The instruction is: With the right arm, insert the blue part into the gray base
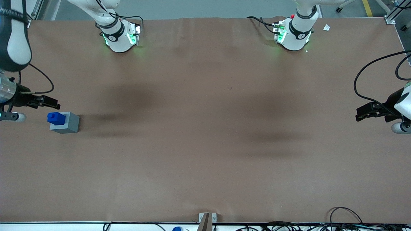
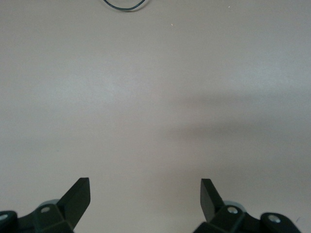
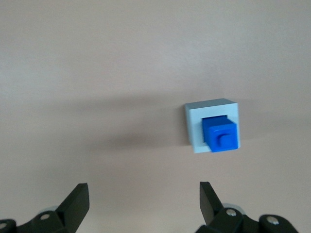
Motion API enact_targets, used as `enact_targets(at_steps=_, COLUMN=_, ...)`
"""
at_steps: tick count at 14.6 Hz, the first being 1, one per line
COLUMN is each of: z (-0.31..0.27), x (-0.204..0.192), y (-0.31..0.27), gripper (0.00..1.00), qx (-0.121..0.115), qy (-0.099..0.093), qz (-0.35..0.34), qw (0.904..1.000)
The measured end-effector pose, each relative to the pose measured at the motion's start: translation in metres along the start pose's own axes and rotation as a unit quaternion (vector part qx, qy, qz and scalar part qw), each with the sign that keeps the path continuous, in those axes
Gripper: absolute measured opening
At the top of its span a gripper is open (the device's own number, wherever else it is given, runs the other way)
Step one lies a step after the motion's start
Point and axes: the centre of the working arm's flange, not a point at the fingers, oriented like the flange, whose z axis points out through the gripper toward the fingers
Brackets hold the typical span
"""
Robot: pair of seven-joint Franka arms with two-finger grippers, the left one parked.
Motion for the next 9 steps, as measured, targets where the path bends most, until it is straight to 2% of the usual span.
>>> enact_targets(at_steps=4, z=-0.033, x=-0.018, y=-0.045, gripper=1.0, qx=-0.002, qy=0.012, qz=-0.002, qw=0.9999)
enact_targets(at_steps=9, z=-0.067, x=-0.041, y=-0.063, gripper=1.0, qx=-0.001, qy=0.023, qz=-0.018, qw=0.9996)
